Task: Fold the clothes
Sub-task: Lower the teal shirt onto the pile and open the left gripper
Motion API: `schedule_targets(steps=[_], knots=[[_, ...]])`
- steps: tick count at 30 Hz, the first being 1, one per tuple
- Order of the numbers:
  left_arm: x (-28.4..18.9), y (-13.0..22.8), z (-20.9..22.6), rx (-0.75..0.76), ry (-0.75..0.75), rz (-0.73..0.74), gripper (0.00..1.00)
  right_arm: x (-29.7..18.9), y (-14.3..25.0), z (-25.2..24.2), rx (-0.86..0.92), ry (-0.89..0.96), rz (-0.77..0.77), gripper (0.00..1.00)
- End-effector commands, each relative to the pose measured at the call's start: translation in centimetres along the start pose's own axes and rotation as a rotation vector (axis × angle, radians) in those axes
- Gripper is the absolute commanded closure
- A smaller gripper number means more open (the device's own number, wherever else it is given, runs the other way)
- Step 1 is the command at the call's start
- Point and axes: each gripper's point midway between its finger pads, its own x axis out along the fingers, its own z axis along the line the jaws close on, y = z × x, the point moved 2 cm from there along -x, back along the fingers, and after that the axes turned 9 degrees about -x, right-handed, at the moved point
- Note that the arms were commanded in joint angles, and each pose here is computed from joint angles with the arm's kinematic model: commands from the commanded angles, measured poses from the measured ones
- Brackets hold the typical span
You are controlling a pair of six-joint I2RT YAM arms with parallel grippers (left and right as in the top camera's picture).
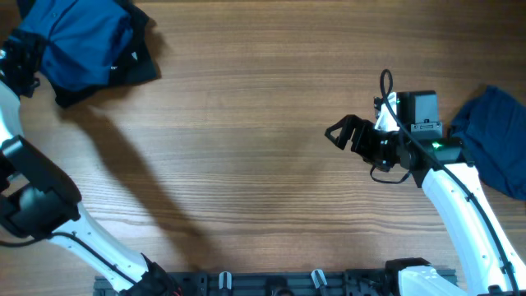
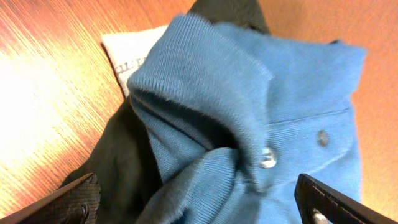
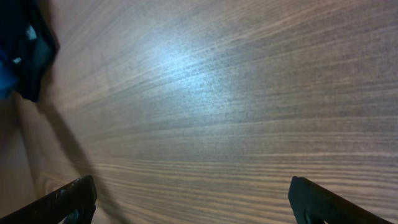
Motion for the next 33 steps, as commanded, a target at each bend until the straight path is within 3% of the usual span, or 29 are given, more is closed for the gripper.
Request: schedule_targets(steps=[1, 7, 15, 16, 20, 22, 27, 33], knots=[[-1.9, -1.1, -2.2, 0.011, 0.031, -0.052, 0.0, 0.2, 0.5, -0.7, -0.023, 0.027, 0.021, 0.0], [-4.2, -1.2, -5.2, 0.071, 0.092, -0.083, 0.0, 0.2, 0.9, -0.8, -0.04, 0.033, 0.038, 0.0], [-14.0, -3.7, -11.3, 0.172, 0.194, -0.294, 0.09, 0.2, 0.7, -0.8, -0.044, 0.031, 0.032, 0.0], [-14.9, -3.7, -11.9, 0.178, 0.21, -0.303, 0.17, 0.2, 0.7, -0.8, -0.043, 0.031, 0.032, 0.0], [-16.0, -2.6, -13.8, 0.203, 0.248, -0.309, 0.76, 0.2, 0.7, -0.8, -0.044, 0.031, 0.031, 0.0], [-15.6, -2.3, -14.2, 0.21, 0.24, -0.326, 0.96, 0.2, 0.7, -0.8, -0.044, 0.031, 0.031, 0.0], [-11.3, -1.8, -15.1, 0.215, 0.154, -0.459, 0.96, 0.2, 0.7, -0.8, -0.048, 0.031, 0.031, 0.0], [-4.6, -0.2, -16.2, 0.272, 0.2, -0.501, 0.96, 0.2, 1.2, -0.9, -0.054, 0.037, 0.053, 0.0]])
